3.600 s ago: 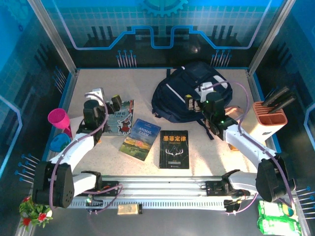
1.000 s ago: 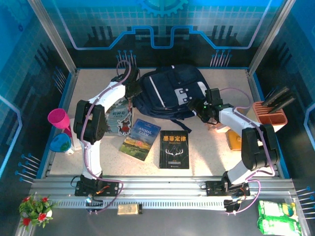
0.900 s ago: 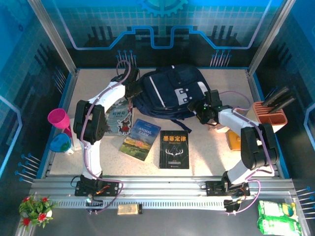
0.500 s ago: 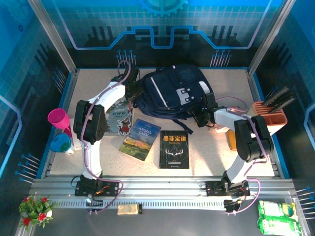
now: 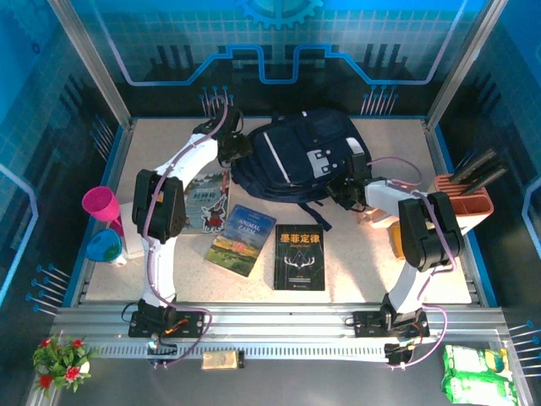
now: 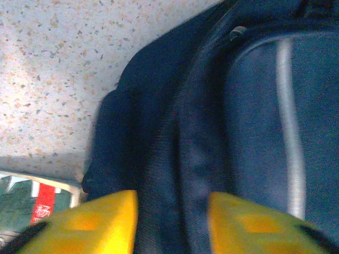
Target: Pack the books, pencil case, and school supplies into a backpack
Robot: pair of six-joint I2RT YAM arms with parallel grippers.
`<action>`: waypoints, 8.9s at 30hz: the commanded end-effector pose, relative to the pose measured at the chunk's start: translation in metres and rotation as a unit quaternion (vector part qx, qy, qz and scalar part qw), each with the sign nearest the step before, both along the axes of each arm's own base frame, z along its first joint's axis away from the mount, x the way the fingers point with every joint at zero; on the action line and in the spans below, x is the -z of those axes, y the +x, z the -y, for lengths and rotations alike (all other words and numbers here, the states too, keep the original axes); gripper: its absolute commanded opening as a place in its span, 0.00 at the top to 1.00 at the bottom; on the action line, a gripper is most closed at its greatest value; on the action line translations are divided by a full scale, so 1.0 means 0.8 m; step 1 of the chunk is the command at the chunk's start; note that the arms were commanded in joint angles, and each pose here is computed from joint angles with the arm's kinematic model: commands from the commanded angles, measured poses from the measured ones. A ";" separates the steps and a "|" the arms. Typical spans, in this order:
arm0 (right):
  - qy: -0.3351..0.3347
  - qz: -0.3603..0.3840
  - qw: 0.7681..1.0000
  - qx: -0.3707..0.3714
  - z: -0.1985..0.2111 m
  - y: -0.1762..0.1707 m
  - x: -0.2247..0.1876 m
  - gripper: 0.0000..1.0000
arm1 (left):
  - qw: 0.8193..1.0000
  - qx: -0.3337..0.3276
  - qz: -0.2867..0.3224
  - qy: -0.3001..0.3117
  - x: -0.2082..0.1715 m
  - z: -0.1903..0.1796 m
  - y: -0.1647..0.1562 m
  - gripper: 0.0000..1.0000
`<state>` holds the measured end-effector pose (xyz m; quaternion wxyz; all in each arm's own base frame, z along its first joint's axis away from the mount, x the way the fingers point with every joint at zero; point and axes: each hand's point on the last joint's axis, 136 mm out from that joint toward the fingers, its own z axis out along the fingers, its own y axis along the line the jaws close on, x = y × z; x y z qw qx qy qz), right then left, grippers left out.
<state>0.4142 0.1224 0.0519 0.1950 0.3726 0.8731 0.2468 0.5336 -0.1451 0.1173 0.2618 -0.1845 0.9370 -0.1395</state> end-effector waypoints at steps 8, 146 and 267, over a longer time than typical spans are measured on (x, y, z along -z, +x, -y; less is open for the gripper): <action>0.035 0.119 0.992 -0.015 -0.012 0.018 -0.122 1.00 | 0.995 0.047 0.084 -0.003 -0.100 0.019 -0.046 0.26; -0.006 0.063 0.998 -0.017 0.063 0.043 -0.079 0.58 | 0.957 0.286 0.013 0.036 0.050 0.130 -0.158 1.00; 0.121 0.013 0.992 0.031 -0.012 -0.118 -0.059 0.14 | 0.900 0.431 -0.031 -0.063 0.000 0.279 -0.276 1.00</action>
